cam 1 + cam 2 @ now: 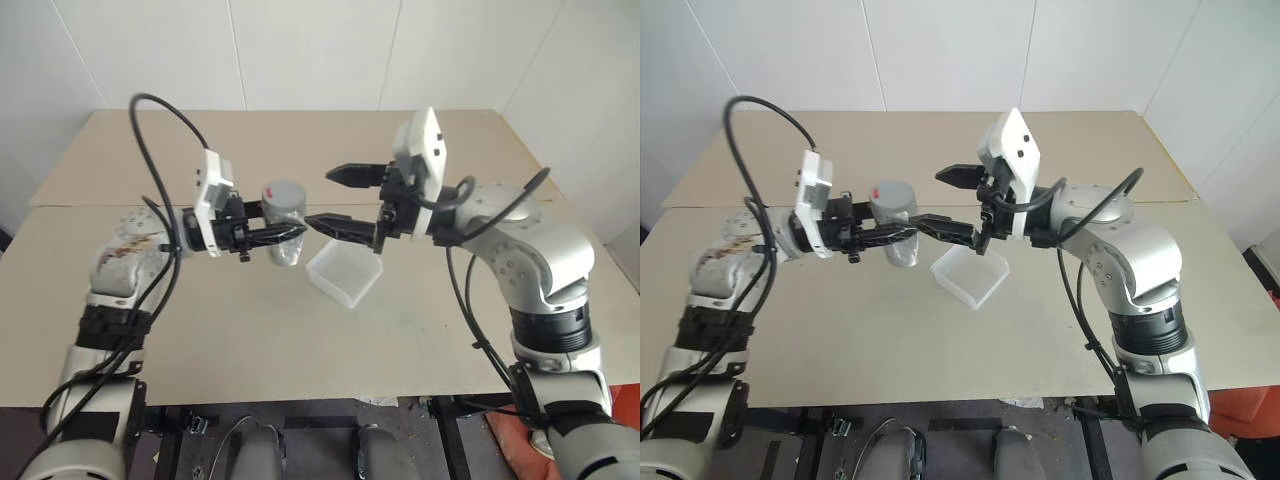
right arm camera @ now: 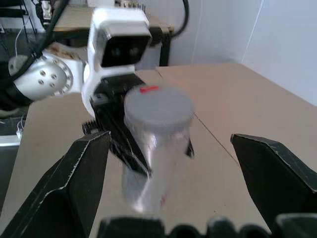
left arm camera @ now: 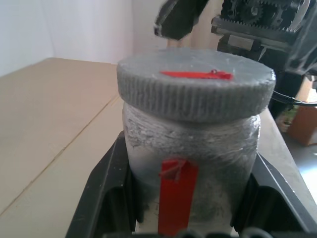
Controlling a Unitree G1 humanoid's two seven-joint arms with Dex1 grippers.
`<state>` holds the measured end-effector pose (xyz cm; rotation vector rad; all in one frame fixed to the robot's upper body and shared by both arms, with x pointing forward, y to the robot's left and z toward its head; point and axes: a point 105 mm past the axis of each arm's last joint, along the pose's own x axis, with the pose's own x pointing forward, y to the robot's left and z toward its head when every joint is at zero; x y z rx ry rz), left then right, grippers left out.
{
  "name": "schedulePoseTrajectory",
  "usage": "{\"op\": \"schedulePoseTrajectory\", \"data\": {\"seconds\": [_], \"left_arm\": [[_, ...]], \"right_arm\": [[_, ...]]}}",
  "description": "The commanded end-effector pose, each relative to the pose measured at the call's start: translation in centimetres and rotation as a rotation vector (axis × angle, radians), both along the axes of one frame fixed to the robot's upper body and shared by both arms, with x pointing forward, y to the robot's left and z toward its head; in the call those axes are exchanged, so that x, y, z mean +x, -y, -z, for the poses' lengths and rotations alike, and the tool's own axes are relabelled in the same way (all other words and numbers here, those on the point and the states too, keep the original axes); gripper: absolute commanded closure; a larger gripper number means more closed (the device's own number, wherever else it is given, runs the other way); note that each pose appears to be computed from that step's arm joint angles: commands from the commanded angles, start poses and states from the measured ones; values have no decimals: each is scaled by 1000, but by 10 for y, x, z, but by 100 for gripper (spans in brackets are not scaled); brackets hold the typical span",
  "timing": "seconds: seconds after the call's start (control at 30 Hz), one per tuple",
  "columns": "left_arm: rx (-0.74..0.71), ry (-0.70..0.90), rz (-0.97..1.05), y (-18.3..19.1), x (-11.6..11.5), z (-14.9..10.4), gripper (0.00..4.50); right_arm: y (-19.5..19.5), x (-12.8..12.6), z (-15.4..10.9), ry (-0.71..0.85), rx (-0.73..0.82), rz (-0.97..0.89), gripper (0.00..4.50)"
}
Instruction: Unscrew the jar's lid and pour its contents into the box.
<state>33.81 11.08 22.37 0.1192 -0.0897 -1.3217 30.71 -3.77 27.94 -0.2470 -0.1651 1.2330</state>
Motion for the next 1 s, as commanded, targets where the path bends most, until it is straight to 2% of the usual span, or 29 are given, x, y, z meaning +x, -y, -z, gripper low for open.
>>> {"op": "schedulePoseTrajectory", "data": {"seconds": [0.03,0.37,0.9,1.0], "left_arm": [[-4,52,39,7,2,-9,257],[-69,133,118,15,-3,-16,257],[-66,146,130,15,-5,-17,257],[-64,143,136,16,-5,-16,257]], "right_arm": [[-7,-3,-15,32,21,-13,0],[-24,3,-12,3,34,-26,0],[-28,6,-15,3,56,-57,0],[-28,6,-16,10,63,-53,55]]}}
